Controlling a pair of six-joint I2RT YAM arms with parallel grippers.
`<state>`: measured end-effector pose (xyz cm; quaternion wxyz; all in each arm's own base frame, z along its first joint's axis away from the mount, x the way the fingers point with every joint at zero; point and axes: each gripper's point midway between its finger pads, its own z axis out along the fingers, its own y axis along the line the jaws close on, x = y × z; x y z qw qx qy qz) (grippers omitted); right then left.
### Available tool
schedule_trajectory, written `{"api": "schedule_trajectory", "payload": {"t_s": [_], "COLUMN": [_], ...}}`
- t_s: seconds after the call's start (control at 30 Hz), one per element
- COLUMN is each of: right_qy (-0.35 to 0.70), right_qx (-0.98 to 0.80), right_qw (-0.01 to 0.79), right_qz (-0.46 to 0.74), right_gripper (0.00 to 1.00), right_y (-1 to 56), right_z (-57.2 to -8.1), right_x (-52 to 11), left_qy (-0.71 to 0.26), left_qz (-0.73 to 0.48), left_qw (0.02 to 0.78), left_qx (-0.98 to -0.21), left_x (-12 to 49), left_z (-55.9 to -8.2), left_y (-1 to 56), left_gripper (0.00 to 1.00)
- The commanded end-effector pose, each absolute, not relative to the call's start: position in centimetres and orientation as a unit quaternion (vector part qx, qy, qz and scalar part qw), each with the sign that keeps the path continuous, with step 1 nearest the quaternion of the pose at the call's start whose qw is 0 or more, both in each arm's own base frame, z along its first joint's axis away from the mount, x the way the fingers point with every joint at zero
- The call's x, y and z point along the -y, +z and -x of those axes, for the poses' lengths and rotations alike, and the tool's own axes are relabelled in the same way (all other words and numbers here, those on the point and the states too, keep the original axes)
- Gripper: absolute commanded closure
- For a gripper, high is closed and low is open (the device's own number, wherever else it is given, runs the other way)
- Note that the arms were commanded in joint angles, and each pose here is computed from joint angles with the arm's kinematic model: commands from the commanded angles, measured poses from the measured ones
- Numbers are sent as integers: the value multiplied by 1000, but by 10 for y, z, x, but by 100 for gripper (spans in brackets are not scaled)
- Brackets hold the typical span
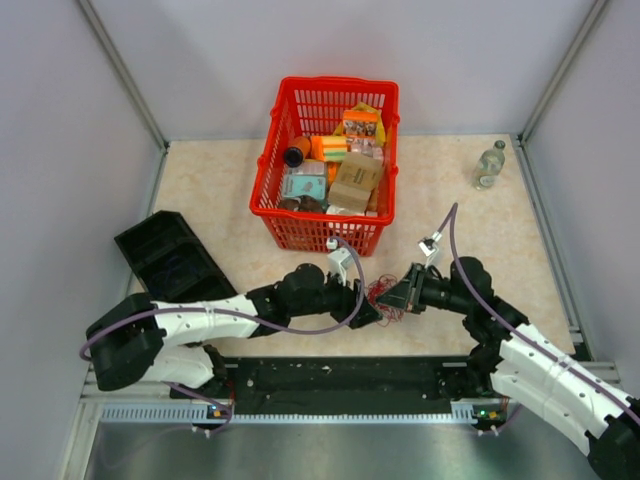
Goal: Untangle the cables
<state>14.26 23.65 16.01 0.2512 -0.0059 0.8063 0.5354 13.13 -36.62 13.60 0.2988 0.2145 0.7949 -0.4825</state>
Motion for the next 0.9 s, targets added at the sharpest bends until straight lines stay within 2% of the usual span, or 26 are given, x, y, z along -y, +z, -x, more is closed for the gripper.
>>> {"api": "schedule_trajectory", "payload": {"t_s": [0.0, 0.17, 0.2, 0.27, 0.3, 0.33, 0.37, 0.4, 0.43, 0.47, 0.67, 0.8, 0.87], "right_qy": [569, 572, 570, 562, 535, 477, 387, 312, 251, 234, 225, 239, 217], "right_qx": [-778, -777, -778, -784, -801, -826, -864, -884, -895, -895, -901, -906, -918], "right_qw": [264, 261, 261, 261, 268, 299, 322, 347, 366, 376, 357, 342, 328], "right_qz": [24, 30, 29, 26, 27, 23, -12, -36, -56, -59, -103, -66, -44], "right_gripper": [100, 100, 100, 100, 98, 89, 68, 38, 26, 20, 19, 27, 27], "right_y": [184, 187, 186, 181, 175, 168, 150, 143, 136, 138, 123, 104, 89], "right_z": [-141, -139, -139, -140, -142, -153, -166, -175, -181, -184, -192, -197, -198], "right_x": [-245, -247, -246, -245, -239, -225, -197, -171, -148, -140, -131, -149, -157], "left_qy": [-527, -496, -494, -484, -476, -467, -461, -454, -448, -444, -409, -393, -394], "left_qz": [-226, -216, -217, -217, -214, -211, -206, -203, -201, -202, -185, -169, -167], "left_qw": [311, 326, 331, 341, 343, 348, 356, 360, 366, 370, 413, 429, 438], "left_qx": [-758, -775, -774, -776, -781, -785, -787, -789, -790, -791, -793, -796, -790], "left_x": [384, 383, 383, 381, 380, 376, 372, 368, 363, 359, 332, 320, 317], "left_z": [-128, -140, -142, -146, -149, -150, -153, -154, -155, -155, -164, -168, -169], "left_y": [163, 162, 166, 172, 173, 174, 176, 177, 179, 181, 203, 220, 232], "left_gripper": [37, 66, 75, 97, 100, 100, 100, 100, 100, 100, 100, 100, 100]}}
